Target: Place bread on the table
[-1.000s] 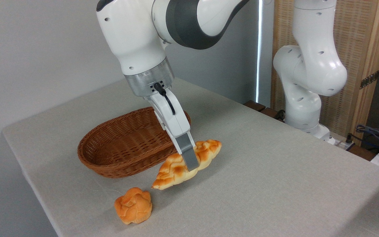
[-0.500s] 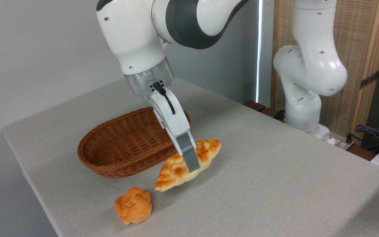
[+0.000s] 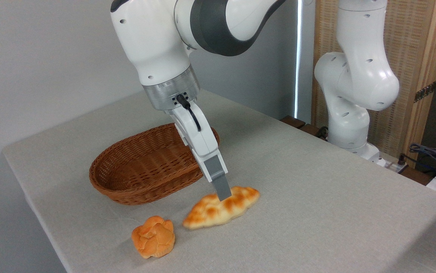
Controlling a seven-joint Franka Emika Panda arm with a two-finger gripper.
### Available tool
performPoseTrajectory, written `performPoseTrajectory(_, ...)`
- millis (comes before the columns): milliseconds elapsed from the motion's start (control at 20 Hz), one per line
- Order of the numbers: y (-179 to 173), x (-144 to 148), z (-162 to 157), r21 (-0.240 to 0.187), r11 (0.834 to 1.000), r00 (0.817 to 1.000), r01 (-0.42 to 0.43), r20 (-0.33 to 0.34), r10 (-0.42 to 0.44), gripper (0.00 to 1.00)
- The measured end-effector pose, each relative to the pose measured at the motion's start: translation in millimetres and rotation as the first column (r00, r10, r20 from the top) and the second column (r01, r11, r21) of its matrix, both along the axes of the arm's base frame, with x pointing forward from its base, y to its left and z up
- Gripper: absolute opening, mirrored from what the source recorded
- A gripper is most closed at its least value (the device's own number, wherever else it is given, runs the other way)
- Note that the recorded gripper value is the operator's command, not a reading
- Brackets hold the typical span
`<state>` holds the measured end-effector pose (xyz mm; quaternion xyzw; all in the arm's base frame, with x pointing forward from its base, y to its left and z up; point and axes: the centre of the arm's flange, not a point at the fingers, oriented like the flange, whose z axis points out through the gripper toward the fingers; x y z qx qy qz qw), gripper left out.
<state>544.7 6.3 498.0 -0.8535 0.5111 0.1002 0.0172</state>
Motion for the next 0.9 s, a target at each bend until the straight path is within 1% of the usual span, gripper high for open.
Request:
performPoseTrajectory(200, -0.2, 0.8, 4.4, 0.0, 1.0, 1.0, -0.008, 0.013, 0.008, 1.0)
performPoseTrajectory(350, -2.9, 6.1, 23.5, -0.011, 0.996, 0.993, -0.094, 0.068, 0.094, 1.0)
performPoseTrajectory(450, -2.3, 9.3, 40.4, -0.022, 0.987, 0.981, -0.16, 0.109, 0.162, 1.0)
performPoseTrajectory(500, -1.2, 11.4, 52.1, -0.048, 0.979, 0.97, -0.199, 0.132, 0.204, 1.0)
performPoseTrajectory(600, 0.5, 15.1, 79.8, -0.122, 0.957, 0.944, -0.261, 0.175, 0.28, 1.0)
performPoseTrajectory(700, 1.4, 17.7, 108.4, -0.18, 0.942, 0.923, -0.283, 0.217, 0.319, 1.0)
performPoseTrajectory(800, -4.8, 18.7, 130.3, -0.241, 0.92, 0.901, -0.311, 0.235, 0.366, 1.0)
performPoseTrajectory(850, -10.2, 18.7, 136.7, -0.262, 0.908, 0.891, -0.328, 0.234, 0.389, 1.0)
performPoseTrajectory(900, -17.0, 18.2, 139.6, -0.268, 0.903, 0.888, -0.335, 0.231, 0.398, 1.0)
